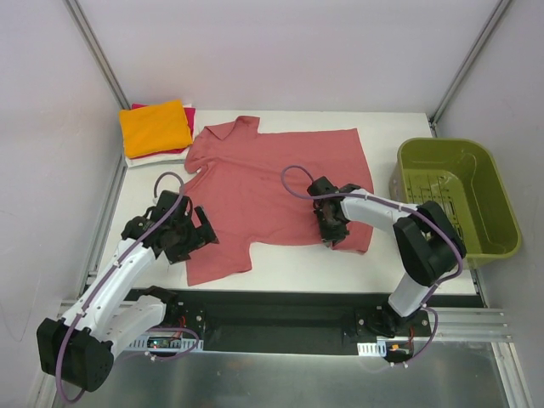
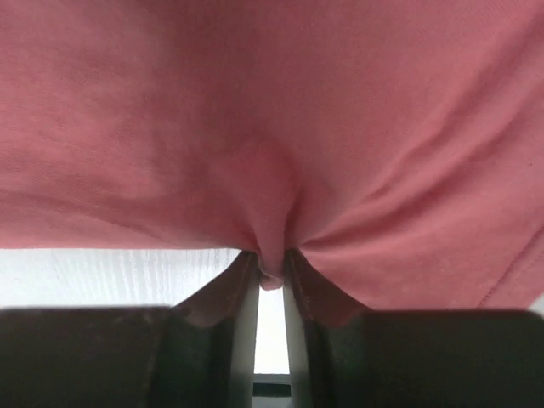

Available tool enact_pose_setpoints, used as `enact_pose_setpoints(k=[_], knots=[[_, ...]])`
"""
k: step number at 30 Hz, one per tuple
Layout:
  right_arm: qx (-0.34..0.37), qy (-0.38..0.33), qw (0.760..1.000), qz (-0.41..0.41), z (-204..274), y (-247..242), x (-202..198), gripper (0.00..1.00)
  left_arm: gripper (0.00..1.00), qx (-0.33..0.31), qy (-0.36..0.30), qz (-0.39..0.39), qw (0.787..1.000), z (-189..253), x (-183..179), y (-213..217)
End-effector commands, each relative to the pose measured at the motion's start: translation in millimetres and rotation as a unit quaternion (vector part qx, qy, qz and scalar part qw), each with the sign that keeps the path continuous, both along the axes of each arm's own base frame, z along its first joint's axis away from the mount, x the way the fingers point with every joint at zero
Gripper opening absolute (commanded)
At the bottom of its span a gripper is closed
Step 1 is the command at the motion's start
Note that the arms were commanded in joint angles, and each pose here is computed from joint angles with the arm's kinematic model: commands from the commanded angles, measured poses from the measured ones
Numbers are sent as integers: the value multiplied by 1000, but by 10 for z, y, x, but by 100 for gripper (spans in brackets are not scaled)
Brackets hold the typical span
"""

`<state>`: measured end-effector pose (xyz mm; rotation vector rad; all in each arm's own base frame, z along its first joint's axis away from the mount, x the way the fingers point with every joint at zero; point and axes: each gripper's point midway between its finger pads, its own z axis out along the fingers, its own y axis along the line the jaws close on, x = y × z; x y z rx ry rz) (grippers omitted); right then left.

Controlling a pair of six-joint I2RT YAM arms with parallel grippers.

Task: Fold and stack the t-shirts
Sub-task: Flatten out the tshirt, then grap the side of the flattened tshirt closest away from the robot with both arms

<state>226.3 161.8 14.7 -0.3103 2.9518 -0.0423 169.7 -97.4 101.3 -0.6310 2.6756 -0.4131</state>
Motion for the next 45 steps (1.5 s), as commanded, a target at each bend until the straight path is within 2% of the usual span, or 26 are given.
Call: enact_pose_setpoints(k=[1,3,6,9,10,12,13,17,18,20,24,26,31,34,38,42,45], knots=[[-18,-21,1000,-4,182,85,-26,16,99,23,21,38,999,-3,-113,138],[-19,-36,999,-8,352,167,-6,16,99,42,32,49,997,-9,-165,217],[-54,-33,998,-13,485,158,-118,21,99,49,44,53,996,18,-238,253],[-57,-26,998,-5,525,276,-207,34,99,58,47,63,995,35,-301,309],[-53,-26,998,-5,522,317,-226,47,99,66,54,67,994,22,-355,350],[-48,-31,998,-9,540,311,-232,66,99,68,62,72,993,8,-406,369],[-46,-37,998,-13,563,296,-228,81,99,67,73,70,993,-25,-458,365],[-25,-81,996,-18,702,141,-279,91,99,45,111,72,990,-145,-585,281],[8,-109,994,-22,835,151,-264,93,99,45,117,78,989,-186,-613,286],[24,-109,993,-26,808,51,-351,100,99,25,125,93,987,-229,-639,227],[62,-134,986,-77,913,-228,-381,100,99,17,145,133,980,-479,-718,227],[70,-139,984,-91,912,-321,-404,100,96,16,143,150,978,-569,-695,232],[88,-182,974,-103,1031,-496,-415,99,66,29,126,169,977,-746,-570,283],[83,-194,972,-108,1053,-576,-432,100,53,58,136,173,974,-808,-588,371],[72,-193,971,-121,1020,-653,-451,100,45,87,147,178,969,-873,-590,461],[74,-196,969,-135,1019,-698,-469,100,43,107,159,185,964,-953,-602,530],[68,-197,967,-147,1014,-766,-493,100,32,97,159,178,966,-994,-559,481]])
